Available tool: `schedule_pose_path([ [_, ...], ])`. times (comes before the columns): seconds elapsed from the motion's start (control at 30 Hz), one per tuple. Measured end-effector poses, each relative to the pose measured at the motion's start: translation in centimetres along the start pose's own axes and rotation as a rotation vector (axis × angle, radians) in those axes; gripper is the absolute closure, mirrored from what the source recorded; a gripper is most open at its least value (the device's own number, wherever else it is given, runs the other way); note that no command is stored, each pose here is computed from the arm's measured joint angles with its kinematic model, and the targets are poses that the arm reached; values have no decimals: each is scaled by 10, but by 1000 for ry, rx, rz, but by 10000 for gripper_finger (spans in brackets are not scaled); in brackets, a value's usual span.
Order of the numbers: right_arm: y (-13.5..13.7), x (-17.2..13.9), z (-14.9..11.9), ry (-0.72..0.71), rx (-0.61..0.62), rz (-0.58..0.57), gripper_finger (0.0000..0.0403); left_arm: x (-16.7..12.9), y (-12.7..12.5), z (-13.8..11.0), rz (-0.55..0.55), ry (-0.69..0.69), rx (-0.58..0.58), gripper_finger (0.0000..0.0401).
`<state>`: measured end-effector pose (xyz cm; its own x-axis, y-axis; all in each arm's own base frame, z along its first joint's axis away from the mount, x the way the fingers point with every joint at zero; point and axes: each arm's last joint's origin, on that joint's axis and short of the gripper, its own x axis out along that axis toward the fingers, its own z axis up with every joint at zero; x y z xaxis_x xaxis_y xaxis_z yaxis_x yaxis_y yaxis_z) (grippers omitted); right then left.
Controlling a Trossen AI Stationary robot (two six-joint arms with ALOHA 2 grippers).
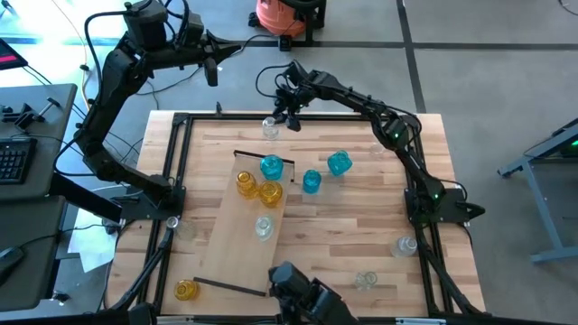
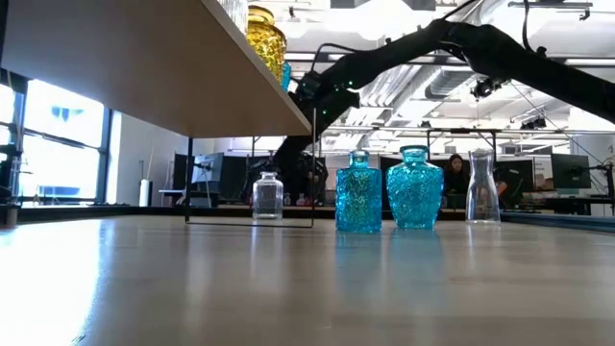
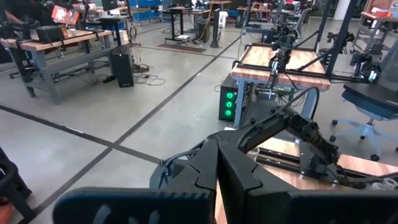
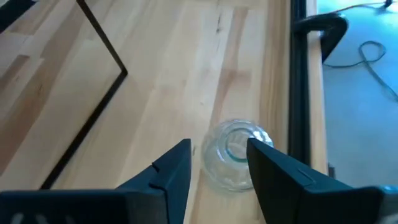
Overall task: Sort vases onto shelf
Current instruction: Adjust the shelf on the table
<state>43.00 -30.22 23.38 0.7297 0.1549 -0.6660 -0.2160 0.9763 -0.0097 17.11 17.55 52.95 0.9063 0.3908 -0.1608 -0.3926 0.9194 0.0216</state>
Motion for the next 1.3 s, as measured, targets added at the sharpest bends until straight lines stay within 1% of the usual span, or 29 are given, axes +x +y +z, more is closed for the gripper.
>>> schedule_pose_path([
  [0.2,-4,12,-12,9,46,35,252,0,0,0,0,0,-15,401],
  [0.33,-3,14,-8,-8,21,29,252,0,-1,0,-4,0,-14,401],
  [0.6,-2,14,-7,-33,40,57,252,0,-1,0,-5,0,-15,401],
  [0.8,0,18,-10,-42,57,111,252,0,-1,0,-6,0,-18,401],
  [1.1,0,22,-9,-56,33,102,252,1,-2,-1,-8,9,-21,401],
  [1.3,-6,25,-12,-56,22,67,252,1,-2,-1,-8,8,-20,401],
])
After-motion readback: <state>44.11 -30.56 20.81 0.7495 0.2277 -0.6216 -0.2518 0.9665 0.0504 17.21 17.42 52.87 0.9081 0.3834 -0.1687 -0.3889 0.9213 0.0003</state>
